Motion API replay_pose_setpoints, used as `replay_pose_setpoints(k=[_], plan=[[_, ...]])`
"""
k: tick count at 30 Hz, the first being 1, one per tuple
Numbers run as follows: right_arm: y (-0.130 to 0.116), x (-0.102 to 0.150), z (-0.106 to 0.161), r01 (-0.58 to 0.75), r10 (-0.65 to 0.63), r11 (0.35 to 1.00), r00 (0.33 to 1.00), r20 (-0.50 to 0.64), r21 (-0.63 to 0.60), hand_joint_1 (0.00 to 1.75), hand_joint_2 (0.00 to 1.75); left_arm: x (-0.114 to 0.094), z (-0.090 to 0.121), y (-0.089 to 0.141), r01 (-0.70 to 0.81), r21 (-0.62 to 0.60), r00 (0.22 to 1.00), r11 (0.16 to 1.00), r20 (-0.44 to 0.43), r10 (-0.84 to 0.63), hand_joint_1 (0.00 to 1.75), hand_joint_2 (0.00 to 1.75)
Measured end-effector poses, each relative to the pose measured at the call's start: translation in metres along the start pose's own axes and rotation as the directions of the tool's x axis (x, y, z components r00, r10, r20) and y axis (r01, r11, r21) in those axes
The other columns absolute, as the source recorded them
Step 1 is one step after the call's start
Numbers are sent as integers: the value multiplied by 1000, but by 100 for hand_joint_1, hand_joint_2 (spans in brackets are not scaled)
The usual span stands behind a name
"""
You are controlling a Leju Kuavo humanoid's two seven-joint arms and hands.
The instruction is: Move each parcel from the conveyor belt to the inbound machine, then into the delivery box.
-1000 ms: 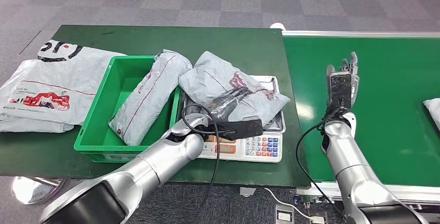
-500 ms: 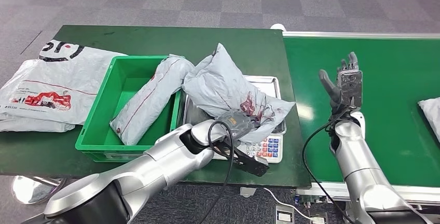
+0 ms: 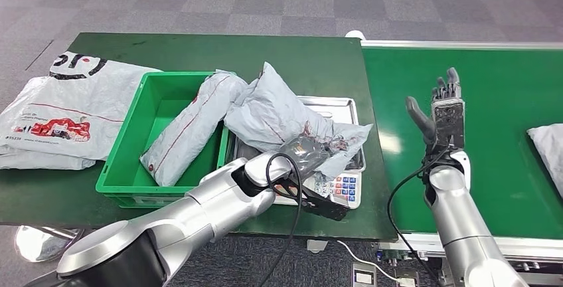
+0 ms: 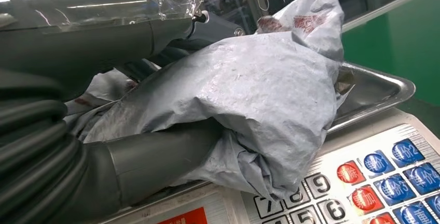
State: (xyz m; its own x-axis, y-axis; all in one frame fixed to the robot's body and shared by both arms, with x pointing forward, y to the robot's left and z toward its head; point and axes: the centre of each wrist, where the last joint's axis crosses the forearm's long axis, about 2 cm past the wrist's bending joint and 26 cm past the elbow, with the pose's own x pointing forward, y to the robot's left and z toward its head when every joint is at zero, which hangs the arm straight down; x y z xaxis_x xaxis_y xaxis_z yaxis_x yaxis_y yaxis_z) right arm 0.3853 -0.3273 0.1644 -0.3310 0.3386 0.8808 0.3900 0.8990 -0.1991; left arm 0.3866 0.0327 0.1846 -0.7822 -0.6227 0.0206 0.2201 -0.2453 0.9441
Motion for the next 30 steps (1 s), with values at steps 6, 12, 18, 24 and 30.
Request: replay_pose_setpoints(k=[6,12,18,24,30], plan=[[0,2,0,3,-3,1000,1000,13,7,0,175,0,0,3,-16,68,1000,998,4,16,175,175],[0,3,-2,-10,9,1000,999,40,7,0,175,-7,2,36,-48,373,999,927,2,51,175,175],[0,4,-3,-13,12,1000,999,48,5,0,175,-15,6,64,-42,494,998,868,-12,56,175,175],[0,4,-3,-13,12,1000,999,49,5,0,175,-18,8,68,-50,514,998,856,-12,66,175,175],[0,4,-3,-9,9,1000,999,49,6,0,175,-20,10,71,23,574,998,818,-62,16,175,175]])
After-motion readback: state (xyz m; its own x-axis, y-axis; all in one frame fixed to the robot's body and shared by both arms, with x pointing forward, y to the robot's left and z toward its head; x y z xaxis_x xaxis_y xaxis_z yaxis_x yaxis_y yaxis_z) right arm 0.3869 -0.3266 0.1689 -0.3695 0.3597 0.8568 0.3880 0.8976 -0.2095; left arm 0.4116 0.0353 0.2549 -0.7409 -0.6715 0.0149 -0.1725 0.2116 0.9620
